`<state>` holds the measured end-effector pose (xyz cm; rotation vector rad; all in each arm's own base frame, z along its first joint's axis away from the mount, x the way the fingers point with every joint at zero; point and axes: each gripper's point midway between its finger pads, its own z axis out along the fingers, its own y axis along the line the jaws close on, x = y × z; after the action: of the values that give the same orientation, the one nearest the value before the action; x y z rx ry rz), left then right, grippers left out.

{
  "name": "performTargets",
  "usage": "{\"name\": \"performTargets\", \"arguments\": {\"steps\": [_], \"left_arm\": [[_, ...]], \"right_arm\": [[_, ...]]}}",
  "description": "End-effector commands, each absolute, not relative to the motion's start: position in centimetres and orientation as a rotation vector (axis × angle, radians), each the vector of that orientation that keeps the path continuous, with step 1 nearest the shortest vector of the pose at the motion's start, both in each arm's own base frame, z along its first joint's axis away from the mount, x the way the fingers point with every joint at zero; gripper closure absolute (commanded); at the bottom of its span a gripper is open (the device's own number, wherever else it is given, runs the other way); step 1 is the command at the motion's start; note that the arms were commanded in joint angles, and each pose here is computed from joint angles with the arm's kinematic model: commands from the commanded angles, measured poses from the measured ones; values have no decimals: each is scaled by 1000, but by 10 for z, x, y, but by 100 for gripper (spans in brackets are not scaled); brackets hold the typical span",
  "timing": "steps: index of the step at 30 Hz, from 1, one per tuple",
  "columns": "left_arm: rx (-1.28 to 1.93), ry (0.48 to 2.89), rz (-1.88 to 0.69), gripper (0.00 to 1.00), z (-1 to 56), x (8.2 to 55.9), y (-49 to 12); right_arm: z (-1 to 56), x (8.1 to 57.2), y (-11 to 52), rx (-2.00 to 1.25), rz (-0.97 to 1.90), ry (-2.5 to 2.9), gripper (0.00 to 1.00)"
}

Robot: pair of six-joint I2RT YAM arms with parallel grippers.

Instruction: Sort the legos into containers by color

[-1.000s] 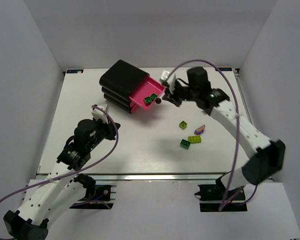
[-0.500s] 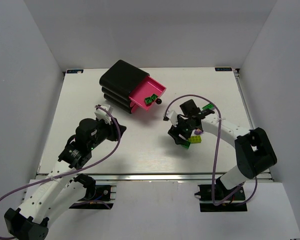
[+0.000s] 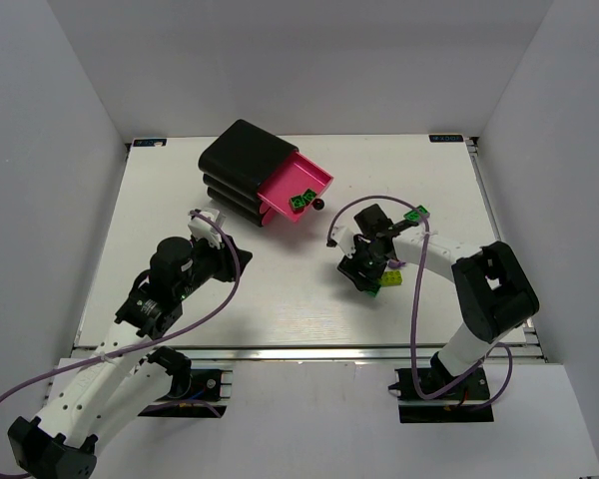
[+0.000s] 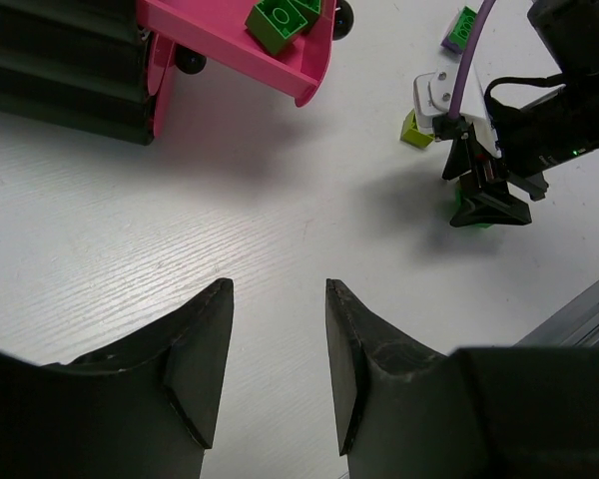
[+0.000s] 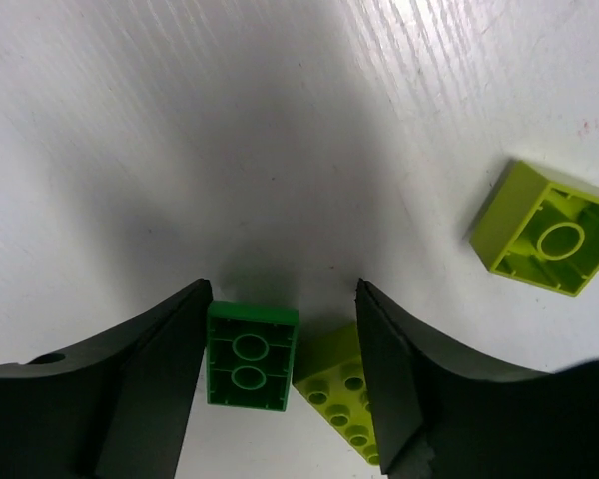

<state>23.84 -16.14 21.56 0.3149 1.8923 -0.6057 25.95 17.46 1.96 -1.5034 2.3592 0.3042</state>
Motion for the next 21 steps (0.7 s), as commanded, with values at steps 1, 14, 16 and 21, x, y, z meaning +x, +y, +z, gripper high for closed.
{"name": "performTargets", "arguments": {"steps": [1,14,16,21], "left_arm": [[318,1867,-609,48,223,240,-162],[307,1867,-604,48,223,240,-160],[306,1867,-603,48,223,239,-160],[292,1864,-596,48,224,239,-157]], "right_arm": [[18,255,166,-1514,257,2385,36],[64,266,197,-1514,403,2262,74],[84,276,210,-1489,435,2213,75],[116,301,224,-1453,437,2144,49]]}}
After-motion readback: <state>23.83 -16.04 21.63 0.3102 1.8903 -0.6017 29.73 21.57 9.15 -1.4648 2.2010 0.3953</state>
